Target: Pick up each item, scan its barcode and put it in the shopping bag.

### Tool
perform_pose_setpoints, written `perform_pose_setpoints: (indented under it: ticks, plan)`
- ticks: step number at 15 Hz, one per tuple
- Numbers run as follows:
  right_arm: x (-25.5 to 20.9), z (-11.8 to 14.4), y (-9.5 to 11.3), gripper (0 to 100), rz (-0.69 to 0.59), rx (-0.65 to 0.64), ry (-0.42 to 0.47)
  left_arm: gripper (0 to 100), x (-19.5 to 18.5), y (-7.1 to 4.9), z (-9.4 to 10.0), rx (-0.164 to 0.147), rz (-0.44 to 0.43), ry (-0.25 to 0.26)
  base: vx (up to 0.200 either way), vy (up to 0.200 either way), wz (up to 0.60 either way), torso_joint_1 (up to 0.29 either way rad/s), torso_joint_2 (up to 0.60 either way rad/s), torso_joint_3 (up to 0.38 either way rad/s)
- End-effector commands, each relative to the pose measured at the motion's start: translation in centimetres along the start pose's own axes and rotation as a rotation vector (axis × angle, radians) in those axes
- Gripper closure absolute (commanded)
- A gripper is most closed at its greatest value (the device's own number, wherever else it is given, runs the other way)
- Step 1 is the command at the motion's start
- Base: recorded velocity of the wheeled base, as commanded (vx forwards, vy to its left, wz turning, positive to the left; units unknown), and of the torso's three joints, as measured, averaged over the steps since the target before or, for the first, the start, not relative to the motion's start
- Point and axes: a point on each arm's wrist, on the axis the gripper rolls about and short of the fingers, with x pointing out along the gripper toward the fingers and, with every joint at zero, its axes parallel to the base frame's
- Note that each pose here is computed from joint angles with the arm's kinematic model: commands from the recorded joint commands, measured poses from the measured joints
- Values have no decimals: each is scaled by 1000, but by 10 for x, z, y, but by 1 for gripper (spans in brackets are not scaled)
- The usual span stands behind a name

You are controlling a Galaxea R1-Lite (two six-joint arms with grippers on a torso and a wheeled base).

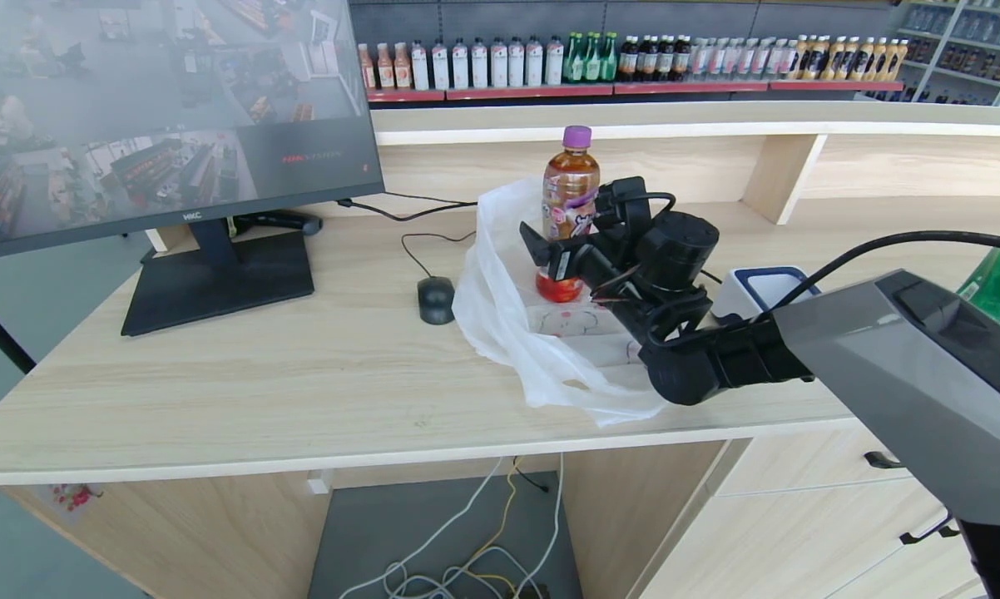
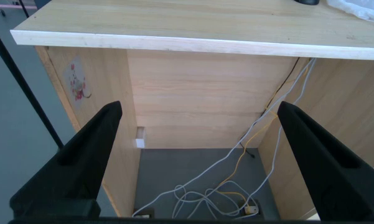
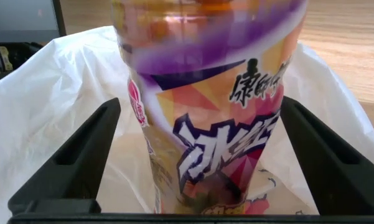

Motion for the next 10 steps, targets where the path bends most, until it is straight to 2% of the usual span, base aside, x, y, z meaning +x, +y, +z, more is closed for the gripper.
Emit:
perform_pose_setpoints:
  ticks: [1, 6, 10]
  plan:
    - [-1, 5, 0, 0, 0, 1, -7, 0, 0, 0, 0, 0, 2, -1, 0, 0, 0, 0, 0, 0]
    - [-11, 18, 0, 0, 1, 2, -12, 0, 0, 0, 0, 0, 2, -1, 0, 0, 0, 0, 0, 0]
    - [-45, 41, 3, 0, 10, 1, -6, 0, 0, 0, 0, 0, 0, -1, 0, 0, 0, 0, 0, 0]
